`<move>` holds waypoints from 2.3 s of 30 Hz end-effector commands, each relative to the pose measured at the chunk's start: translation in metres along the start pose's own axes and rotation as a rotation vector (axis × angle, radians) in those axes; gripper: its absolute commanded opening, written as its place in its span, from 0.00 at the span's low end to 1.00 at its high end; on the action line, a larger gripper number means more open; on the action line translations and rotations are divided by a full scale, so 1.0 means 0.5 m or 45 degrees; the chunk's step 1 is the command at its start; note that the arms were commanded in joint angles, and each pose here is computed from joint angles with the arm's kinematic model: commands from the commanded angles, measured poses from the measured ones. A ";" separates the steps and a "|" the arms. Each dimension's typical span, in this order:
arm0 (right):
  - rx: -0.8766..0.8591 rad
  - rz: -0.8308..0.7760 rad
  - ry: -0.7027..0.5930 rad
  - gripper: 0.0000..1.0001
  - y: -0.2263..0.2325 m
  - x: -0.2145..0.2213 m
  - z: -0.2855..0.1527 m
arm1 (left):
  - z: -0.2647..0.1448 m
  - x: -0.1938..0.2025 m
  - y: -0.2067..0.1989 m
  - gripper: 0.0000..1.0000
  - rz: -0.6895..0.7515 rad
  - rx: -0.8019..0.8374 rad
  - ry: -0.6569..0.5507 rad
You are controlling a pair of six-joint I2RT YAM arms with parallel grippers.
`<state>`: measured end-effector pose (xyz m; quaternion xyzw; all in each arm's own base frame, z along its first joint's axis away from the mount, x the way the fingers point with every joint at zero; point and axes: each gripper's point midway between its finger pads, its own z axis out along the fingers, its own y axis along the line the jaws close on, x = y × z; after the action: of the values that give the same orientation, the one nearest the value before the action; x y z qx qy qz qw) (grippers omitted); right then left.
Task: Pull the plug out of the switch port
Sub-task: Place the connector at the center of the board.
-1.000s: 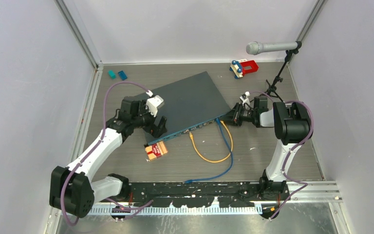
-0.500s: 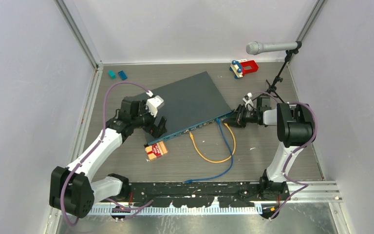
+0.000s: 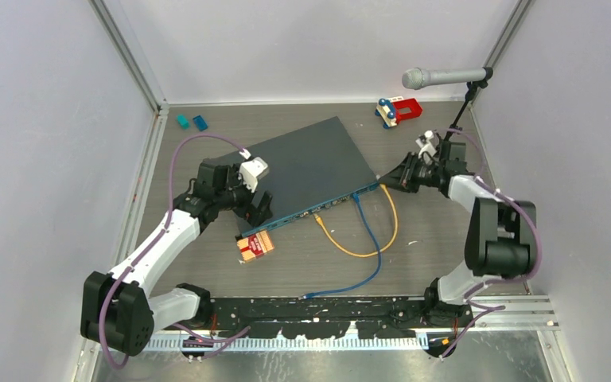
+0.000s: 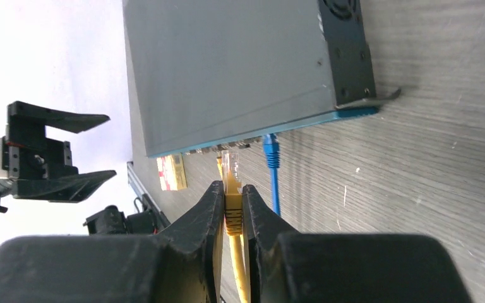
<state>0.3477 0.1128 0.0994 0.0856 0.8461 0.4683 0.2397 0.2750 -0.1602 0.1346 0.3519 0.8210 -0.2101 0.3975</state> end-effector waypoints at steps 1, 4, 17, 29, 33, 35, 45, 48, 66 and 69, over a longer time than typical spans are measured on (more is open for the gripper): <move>0.064 -0.144 -0.087 0.01 0.058 -0.036 -0.066 | -0.011 -0.036 -0.005 1.00 0.029 0.019 -0.074; 0.127 -0.215 -0.110 0.01 0.074 -0.035 -0.098 | -0.014 -0.044 -0.006 1.00 0.028 0.022 -0.086; 0.567 -0.553 0.071 0.01 0.048 0.006 -0.278 | -0.029 -0.054 -0.011 1.00 0.031 0.013 -0.101; 0.609 -0.422 0.160 0.01 -0.015 0.027 -0.333 | -0.030 -0.066 -0.019 1.00 0.034 0.023 -0.149; 0.606 -0.412 0.125 0.01 -0.049 -0.003 -0.310 | -0.033 -0.073 -0.019 1.00 0.048 0.020 -0.172; 0.608 -0.417 0.118 0.01 -0.066 -0.023 -0.301 | -0.035 -0.076 -0.020 1.00 0.053 0.019 -0.180; 0.679 -0.409 -0.048 0.14 -0.102 -0.094 -0.286 | -0.043 -0.076 -0.020 1.00 0.077 -0.003 -0.206; 0.766 -0.444 -0.057 0.23 -0.120 -0.101 -0.301 | -0.043 -0.077 -0.019 1.00 0.081 -0.006 -0.210; 1.093 -0.714 -0.005 0.62 -0.160 -0.116 -0.390 | -0.040 -0.072 -0.017 1.00 0.095 -0.009 -0.207; 1.031 -0.782 -0.015 0.65 -0.143 -0.096 -0.382 | -0.040 -0.072 -0.015 1.00 0.099 -0.017 -0.207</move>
<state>0.3078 -0.0875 0.1255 -0.0376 0.9582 0.0322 0.2817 0.2694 -0.1639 0.1625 0.3523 0.7944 -0.2205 0.4430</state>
